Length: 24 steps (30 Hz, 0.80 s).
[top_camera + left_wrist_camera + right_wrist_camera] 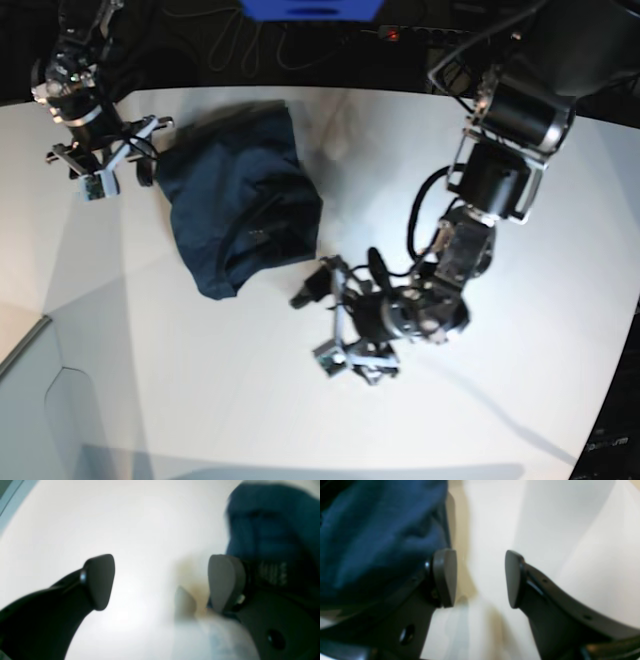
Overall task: Layout the t-shirt on the table in an organized manner, then fold the t-shirt properly
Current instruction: 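Pull the shirt bundle with the left gripper and release it, then grasp the bundle edge with the right gripper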
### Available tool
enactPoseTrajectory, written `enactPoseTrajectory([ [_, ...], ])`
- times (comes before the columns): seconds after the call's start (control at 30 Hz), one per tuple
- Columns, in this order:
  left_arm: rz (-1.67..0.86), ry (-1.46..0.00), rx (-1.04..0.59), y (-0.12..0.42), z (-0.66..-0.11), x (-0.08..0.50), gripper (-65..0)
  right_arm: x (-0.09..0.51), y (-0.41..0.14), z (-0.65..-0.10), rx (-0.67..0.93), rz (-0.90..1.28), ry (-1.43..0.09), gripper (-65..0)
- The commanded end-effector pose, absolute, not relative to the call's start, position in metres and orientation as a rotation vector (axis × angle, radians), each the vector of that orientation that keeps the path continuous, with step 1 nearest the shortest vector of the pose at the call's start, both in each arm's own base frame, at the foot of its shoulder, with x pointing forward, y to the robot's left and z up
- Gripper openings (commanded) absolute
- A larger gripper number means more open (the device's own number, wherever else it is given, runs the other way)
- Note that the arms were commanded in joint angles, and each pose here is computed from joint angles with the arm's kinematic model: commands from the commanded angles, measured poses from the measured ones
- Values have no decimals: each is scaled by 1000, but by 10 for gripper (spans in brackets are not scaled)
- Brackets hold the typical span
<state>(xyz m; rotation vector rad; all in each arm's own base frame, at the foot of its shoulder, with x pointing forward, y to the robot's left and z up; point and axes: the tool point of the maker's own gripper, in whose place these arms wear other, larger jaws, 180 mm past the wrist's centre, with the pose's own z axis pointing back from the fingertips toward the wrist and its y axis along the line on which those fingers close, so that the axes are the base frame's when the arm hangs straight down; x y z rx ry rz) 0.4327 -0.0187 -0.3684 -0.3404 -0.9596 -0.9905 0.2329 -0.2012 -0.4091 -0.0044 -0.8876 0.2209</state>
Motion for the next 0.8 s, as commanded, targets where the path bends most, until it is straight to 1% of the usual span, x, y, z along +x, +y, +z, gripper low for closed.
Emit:
enactPoseTrajectory([
  [0.0,-944,-1053,-329,-8,-338,450,-87,245,-194,-394,10,236,-955,-361],
  [0.1,-817,-1017,-244,50,-349,444,-87,256,-172,-385,45,285,-987,-360],
  [0.17,-736,-996,-195,88,-358,433,-87,262,-148,-380,88,339,-1007,-359],
  [0.27,-635,-974,-134,137,-370,412,-87,279,-112,-367,152,432,-1053,-359],
  [0.37,-531,-958,-95,176,-381,386,-87,293,-82,-355,200,501,-1091,-358],
  [0.57,-386,-929,-37,227,-395,354,-87,307,-44,-337,256,623,-1141,-358],
  [0.67,-333,-911,-20,243,-402,340,-87,297,-31,-347,283,689,-1106,-358],
  [0.77,-303,-898,-11,252,-407,331,-87,288,-29,-372,307,706,-1030,-358],
])
